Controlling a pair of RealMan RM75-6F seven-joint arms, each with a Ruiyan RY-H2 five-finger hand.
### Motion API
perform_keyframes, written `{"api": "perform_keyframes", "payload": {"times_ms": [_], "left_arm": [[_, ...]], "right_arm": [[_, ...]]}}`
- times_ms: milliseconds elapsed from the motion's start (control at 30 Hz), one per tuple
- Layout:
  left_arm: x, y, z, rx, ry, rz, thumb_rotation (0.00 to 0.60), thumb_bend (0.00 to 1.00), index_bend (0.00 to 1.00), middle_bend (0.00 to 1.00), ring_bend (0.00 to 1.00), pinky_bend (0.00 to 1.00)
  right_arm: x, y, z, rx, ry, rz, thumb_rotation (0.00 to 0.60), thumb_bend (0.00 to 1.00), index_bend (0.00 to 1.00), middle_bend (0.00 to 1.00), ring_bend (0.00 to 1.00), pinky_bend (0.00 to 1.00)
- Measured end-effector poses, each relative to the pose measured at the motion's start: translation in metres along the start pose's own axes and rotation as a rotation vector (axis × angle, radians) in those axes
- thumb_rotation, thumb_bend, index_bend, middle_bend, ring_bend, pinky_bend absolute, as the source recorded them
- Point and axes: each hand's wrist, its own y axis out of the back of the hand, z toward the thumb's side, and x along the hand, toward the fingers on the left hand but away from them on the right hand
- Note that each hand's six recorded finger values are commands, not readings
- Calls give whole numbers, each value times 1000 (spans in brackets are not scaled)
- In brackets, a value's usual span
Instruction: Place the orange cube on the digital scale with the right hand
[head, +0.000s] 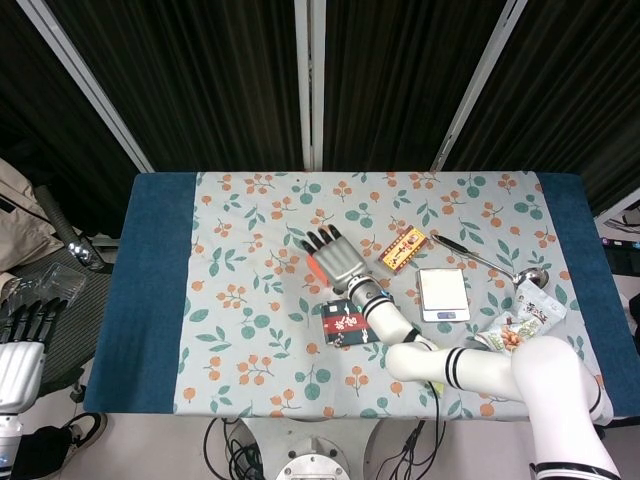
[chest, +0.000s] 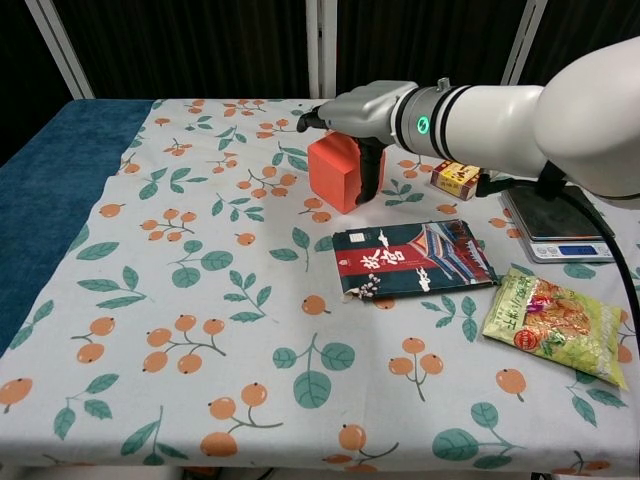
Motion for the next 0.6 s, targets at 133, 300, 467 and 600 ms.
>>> {"api": "perform_keyframes", "payload": {"times_ms": [133, 300, 467, 600], "left_arm": [[1, -1, 0, -4, -3, -2, 600, 72, 69, 53, 0, 0], [1, -3, 0, -2, -2, -7, 600, 72, 69, 53, 0, 0], [1, -3, 0, -2, 1, -8, 600, 71, 69, 53, 0, 0], [-1, -2, 0, -1, 4, -7, 600, 72, 69, 53, 0, 0]], "right_arm": [[-1, -3, -2, 3, -10, 6, 600, 107, 163, 145, 24, 0], [-1, 1, -5, 7, -22, -20, 600, 157, 404, 339, 218, 150], [2, 6, -10, 14, -34, -65, 600, 213, 530, 435, 341, 365], [10, 16, -19, 12, -39, -107, 600, 213, 533, 436, 347, 373]]}}
